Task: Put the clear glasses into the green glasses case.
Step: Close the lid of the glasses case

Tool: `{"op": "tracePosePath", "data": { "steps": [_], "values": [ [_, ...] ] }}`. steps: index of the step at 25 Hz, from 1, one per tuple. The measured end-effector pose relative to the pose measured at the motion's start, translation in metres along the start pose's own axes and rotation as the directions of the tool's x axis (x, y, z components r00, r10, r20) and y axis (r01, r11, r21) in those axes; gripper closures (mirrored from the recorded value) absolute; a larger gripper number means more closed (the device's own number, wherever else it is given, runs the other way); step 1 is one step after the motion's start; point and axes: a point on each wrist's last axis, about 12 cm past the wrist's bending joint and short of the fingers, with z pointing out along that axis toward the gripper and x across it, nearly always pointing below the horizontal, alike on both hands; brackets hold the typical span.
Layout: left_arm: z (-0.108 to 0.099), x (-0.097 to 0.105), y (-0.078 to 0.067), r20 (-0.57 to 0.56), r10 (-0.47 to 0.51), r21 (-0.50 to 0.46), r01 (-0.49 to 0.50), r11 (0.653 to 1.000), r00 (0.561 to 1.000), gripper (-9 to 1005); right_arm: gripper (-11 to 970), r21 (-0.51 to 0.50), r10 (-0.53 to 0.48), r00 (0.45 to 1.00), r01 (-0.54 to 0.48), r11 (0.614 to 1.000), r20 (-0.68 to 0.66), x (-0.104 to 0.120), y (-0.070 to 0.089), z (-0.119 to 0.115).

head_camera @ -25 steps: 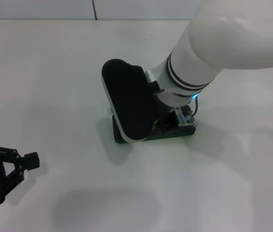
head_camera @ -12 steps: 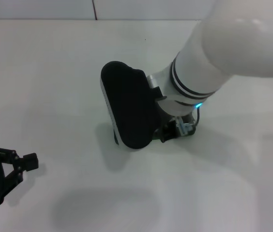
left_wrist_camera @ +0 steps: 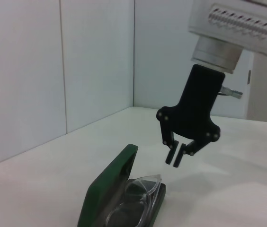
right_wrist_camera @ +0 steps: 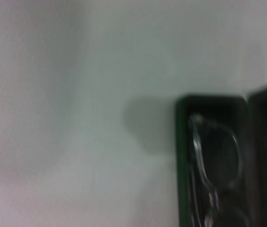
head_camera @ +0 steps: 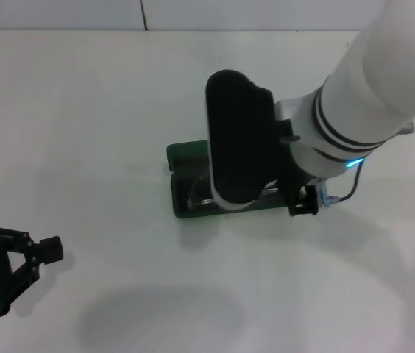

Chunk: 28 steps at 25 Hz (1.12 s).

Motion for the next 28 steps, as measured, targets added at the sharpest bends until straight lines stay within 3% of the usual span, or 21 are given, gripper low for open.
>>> {"op": "tracePosePath", "data": {
  "steps": [10, 28],
  "values": [
    [0.005, -0.001, 0.001, 0.010, -0.008, 0.011, 0.008, 1.000, 1.000, 946, 904, -0.030, 0.179, 0.983, -0.181, 0.983, -0.045, 0.023, -0.009, 0.008],
    [0.008, -0.001, 0.001, 0.014, -0.009, 0.016, 0.009, 1.000, 1.000, 946, 905, -0.058, 0.236, 0.969, -0.240, 0.969, -0.068, 0.036, -0.015, 0.029]
  ]
}}
